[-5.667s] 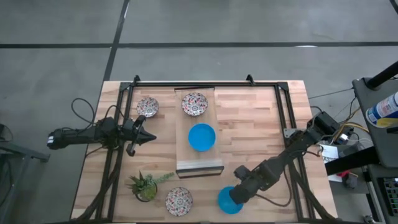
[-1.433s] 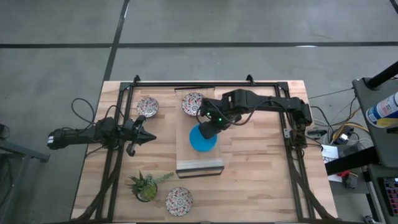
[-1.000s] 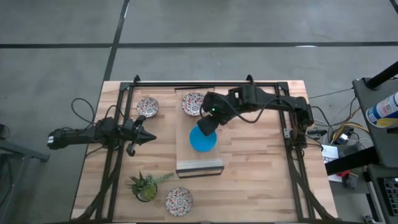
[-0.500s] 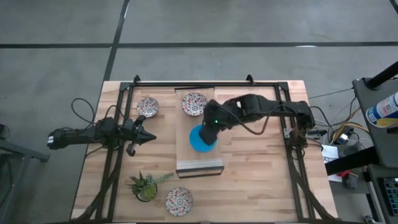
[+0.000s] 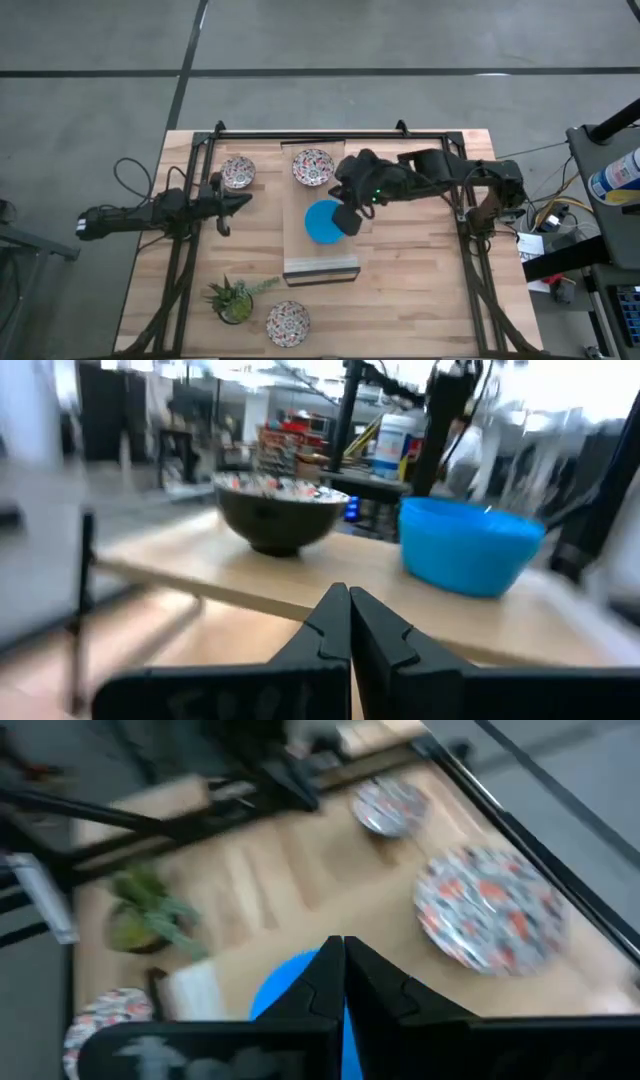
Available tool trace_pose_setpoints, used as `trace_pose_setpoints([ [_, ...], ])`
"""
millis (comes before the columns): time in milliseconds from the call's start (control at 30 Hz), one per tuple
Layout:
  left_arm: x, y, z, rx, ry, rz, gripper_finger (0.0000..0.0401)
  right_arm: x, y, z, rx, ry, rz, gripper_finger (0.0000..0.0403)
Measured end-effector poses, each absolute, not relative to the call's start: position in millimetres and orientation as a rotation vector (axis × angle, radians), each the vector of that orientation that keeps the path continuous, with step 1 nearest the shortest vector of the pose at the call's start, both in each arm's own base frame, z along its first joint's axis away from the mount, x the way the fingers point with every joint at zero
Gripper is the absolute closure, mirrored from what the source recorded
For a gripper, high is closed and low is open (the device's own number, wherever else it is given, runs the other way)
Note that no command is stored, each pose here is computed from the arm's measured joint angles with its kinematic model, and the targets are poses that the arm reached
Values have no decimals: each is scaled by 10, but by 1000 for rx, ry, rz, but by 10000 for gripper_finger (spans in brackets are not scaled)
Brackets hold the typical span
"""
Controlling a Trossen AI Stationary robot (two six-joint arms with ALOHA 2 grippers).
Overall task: Pick & Place Mini bowls
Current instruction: Stack the top white bowl on top of the white bowl on the shelf
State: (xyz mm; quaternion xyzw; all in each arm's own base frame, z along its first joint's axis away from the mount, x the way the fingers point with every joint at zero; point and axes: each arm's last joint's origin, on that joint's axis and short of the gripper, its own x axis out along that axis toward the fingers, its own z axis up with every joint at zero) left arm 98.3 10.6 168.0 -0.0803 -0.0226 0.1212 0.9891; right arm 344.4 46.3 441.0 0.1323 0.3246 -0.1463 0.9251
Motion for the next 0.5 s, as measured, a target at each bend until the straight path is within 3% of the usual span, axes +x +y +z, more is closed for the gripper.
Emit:
trace_pose_setpoints([
  [233, 974, 83, 1798, -832, -157, 122, 401, 3258, 437, 4358, 206, 452, -75, 394],
  [500, 974, 85, 1802, -1086, -181, 106, 401, 2606, 297, 4019, 249, 369, -84, 395],
])
